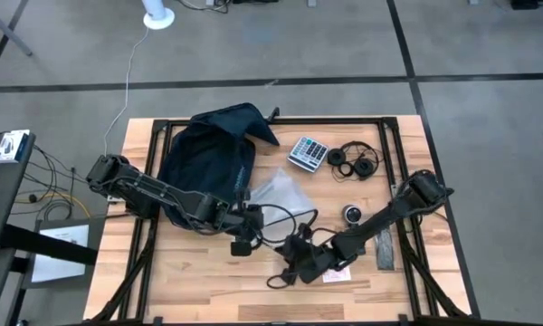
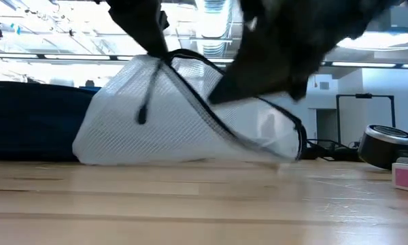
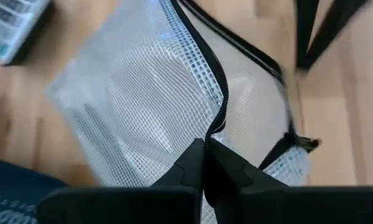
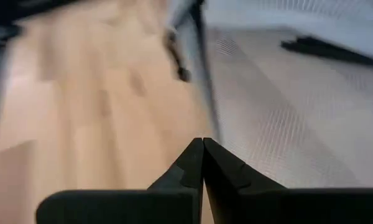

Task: Unpack backpack
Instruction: Remove the black pen from the white zip bag

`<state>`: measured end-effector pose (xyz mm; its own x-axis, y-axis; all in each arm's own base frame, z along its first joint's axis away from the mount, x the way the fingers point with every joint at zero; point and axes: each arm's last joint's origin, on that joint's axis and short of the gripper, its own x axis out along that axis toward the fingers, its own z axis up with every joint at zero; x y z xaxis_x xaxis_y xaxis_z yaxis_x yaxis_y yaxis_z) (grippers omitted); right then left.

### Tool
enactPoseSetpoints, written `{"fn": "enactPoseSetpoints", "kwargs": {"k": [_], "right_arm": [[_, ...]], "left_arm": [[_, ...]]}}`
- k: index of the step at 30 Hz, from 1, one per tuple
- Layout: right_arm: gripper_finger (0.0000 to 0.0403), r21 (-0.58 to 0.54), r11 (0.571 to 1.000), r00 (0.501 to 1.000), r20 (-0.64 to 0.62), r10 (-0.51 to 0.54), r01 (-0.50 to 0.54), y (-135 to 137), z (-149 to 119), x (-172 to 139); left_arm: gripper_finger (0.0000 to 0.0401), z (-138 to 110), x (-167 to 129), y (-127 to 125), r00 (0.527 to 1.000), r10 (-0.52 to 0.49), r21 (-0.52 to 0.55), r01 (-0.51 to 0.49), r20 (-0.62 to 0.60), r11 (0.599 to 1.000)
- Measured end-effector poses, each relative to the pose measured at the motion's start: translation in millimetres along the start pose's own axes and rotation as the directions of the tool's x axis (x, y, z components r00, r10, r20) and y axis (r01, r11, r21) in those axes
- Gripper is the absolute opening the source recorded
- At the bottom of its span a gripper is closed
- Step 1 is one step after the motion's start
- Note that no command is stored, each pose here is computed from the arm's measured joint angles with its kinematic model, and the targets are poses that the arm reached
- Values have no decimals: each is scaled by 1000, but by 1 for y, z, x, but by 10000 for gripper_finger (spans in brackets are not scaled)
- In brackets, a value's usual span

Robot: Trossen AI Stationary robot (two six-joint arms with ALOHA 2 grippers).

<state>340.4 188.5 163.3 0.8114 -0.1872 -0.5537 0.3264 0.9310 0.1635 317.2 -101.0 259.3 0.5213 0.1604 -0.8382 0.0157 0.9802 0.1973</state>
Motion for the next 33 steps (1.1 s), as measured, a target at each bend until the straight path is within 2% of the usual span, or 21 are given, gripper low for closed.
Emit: {"fn": "enactPoseSetpoints", "kwargs": {"k": [6, 9, 15, 19, 22, 25, 28, 30, 33], "right_arm": [[1, -16, 998, 998, 18, 54, -53, -1, 33, -57], [14, -14, 998, 998, 25, 60, -59, -7, 45, -76], [83, 17, 1000, 997, 79, 20, -22, -18, 62, -89], [123, 48, 999, 995, 94, 9, -14, -25, 71, -91], [143, 75, 997, 997, 75, -21, 16, -31, 72, -90], [152, 110, 991, 997, 0, -77, 76, -42, 68, -85], [156, 167, 976, 983, -137, -119, 142, -57, 62, -81], [157, 203, 962, 958, -257, -129, 184, -69, 60, -77], [158, 261, 936, 893, -437, -106, 238, -91, 62, -69]], "left_arm": [[0, -2, -1, -3, 1000, -12, 28, 12, -13, 1000], [0, -1, -2, -6, 1000, -5, 54, 4, 2, 999], [0, 4, -7, -16, 997, -28, 110, 20, 77, 994], [0, 3, -9, -23, 991, -113, 131, 102, 75, 986], [0, 1, -11, -29, 984, -169, 194, 155, 57, 969], [0, -1, -14, -36, 979, -196, 281, 173, 55, 944], [0, -3, -17, -43, 969, -242, 366, 209, 46, 907], [0, -4, -19, -48, 956, -290, 407, 252, 34, 878], [0, -6, -20, -52, 937, -348, 420, 309, 16, 853]]}}
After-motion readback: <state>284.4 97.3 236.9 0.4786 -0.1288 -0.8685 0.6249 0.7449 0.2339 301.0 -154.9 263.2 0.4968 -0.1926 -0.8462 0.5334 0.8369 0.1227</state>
